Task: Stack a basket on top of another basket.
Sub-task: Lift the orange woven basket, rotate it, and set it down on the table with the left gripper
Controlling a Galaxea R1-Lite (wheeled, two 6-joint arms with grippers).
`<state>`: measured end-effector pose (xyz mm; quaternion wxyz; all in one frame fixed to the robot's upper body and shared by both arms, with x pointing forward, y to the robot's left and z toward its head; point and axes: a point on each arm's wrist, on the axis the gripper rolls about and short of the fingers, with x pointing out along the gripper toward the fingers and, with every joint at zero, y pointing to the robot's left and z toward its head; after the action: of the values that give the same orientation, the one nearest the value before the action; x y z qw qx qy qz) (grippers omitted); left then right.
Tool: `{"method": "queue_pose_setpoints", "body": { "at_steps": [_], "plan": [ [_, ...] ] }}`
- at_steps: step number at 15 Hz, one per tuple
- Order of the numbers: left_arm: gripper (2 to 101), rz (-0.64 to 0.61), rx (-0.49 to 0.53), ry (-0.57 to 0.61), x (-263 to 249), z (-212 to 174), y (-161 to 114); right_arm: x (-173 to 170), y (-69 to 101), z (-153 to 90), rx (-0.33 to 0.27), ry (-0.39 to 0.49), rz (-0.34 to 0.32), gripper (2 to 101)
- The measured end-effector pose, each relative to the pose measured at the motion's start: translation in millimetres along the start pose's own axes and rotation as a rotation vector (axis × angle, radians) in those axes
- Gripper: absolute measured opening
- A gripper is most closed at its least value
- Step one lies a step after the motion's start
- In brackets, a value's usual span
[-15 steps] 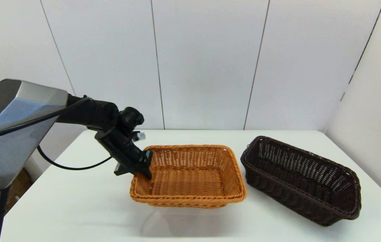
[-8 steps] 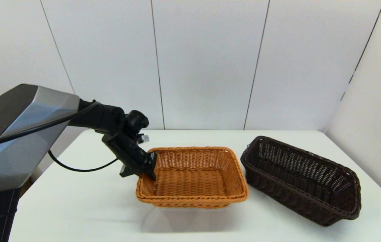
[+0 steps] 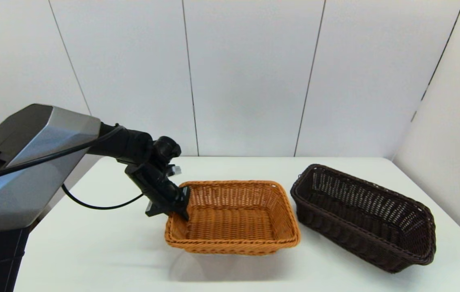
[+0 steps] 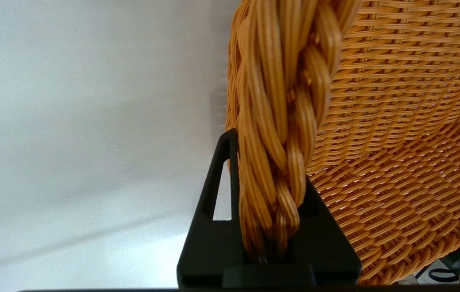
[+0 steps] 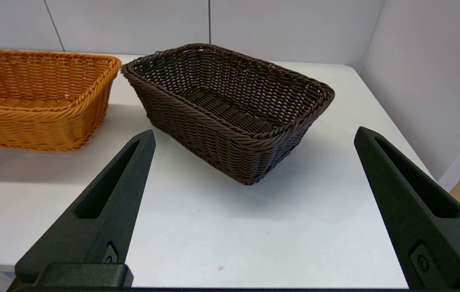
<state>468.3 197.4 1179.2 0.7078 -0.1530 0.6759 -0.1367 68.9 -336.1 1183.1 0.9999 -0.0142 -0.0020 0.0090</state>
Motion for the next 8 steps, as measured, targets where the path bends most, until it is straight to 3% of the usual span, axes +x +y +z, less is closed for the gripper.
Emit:
{"method": "queue_pose_setpoints", "body": {
  "at_steps": [8],
  "plan": [
    [15.0, -0.003, -0.008, -0.001, 1.0, 0.6, 0.1, 0.0, 0.0, 0.0, 0.0, 0.0, 0.0, 97.3]
  ]
}}
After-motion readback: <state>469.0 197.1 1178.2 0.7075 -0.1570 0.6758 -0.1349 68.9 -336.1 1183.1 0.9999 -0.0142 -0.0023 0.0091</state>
